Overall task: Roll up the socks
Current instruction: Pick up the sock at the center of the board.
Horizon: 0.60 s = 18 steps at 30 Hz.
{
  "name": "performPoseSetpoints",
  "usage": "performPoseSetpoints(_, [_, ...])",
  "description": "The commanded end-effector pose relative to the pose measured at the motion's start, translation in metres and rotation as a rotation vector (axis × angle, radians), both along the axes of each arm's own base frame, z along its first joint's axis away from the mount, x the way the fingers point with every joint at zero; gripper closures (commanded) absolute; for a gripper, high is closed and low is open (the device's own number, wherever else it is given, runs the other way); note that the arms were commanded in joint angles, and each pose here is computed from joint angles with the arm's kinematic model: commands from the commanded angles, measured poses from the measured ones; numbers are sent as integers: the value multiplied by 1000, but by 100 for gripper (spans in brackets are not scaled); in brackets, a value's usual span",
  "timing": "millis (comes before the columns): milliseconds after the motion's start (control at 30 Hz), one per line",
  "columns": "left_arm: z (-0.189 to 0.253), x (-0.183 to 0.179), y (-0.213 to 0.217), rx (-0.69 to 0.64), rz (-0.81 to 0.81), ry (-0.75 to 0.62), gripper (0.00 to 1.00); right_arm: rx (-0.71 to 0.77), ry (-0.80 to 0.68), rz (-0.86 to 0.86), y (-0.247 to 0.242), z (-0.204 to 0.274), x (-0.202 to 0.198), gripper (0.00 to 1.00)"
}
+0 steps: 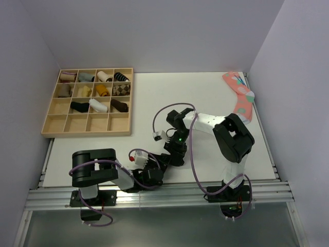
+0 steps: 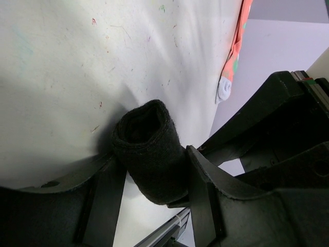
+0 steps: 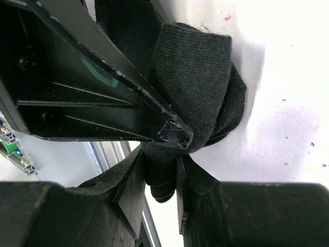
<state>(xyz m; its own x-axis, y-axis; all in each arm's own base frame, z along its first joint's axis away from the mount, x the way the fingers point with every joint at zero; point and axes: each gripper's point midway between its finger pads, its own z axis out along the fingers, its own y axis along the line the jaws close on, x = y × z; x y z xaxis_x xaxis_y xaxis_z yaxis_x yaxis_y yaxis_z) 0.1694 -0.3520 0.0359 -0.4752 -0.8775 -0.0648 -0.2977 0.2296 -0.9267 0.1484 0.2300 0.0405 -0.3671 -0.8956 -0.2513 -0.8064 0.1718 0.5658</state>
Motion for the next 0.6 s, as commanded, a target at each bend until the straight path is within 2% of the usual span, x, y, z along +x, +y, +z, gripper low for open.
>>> performPoseSetpoints(0, [-21, -7, 11, 107, -37, 9, 46, 90, 41, 17, 25, 17, -7, 77])
performPoseSetpoints(500, [-3, -4, 11, 40, -63, -46, 49, 107, 80, 24, 32, 23, -13, 79])
performPoseSetpoints(567, [2, -4, 9, 18, -66, -54, 54, 103, 76, 29, 32, 23, -14, 79])
